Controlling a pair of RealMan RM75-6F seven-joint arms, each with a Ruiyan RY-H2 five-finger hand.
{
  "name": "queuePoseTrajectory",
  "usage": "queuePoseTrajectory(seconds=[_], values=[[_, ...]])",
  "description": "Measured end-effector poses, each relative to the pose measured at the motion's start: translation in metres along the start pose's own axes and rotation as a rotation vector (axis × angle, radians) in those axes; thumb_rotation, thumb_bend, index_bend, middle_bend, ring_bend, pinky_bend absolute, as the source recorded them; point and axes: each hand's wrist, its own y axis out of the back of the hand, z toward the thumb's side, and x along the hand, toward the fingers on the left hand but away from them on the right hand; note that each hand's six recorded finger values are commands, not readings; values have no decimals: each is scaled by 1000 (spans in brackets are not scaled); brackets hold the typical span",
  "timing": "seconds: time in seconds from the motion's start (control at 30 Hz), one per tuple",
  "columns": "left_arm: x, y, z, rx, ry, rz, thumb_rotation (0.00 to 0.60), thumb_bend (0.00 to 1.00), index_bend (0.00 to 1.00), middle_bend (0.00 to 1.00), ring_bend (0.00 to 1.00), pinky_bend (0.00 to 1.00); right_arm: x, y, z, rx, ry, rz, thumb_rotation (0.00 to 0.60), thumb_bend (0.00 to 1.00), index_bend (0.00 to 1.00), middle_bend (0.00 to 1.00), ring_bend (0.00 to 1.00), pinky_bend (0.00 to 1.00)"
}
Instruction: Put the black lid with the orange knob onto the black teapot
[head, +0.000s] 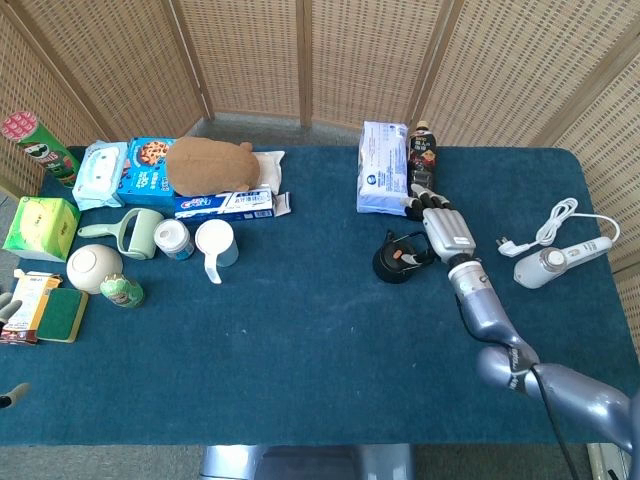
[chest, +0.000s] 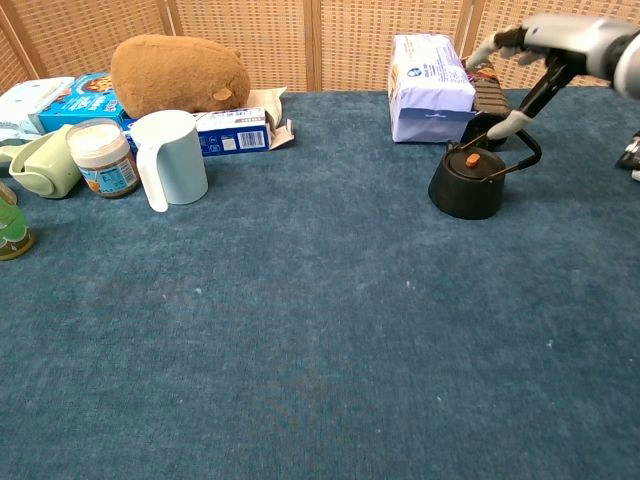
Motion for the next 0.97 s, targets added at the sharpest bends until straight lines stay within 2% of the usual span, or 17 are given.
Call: queuePoseTrajectory(seconds=[0.23, 0.47, 0.57, 0.77, 0.97], values=[[-1, 7, -4, -17, -3, 26, 600, 120, 0, 0, 0, 48, 45, 23, -10, 10, 48, -108, 582, 1, 135, 33, 1, 0], [-6, 13, -6, -31, -16, 49, 600, 119, 0, 0, 0, 48, 104, 47, -35, 111, 42, -271, 549, 0, 140, 33, 0, 0], [-9, 15, -7, -39, -24, 52, 600, 117, 0, 0, 0, 48, 133, 54, -46, 158, 34, -311, 540, 0, 145, 33, 0, 0], [-14, 17, -11, -41, -27, 51, 600, 110, 0, 0, 0, 48, 181, 60, -69, 208, -12, -332, 539, 0, 160, 33, 0, 0], [-17, 19, -11, -34, -29, 60, 600, 108, 0, 0, 0, 48, 204, 59, -79, 201, -48, -321, 538, 0, 165, 30, 0, 0]])
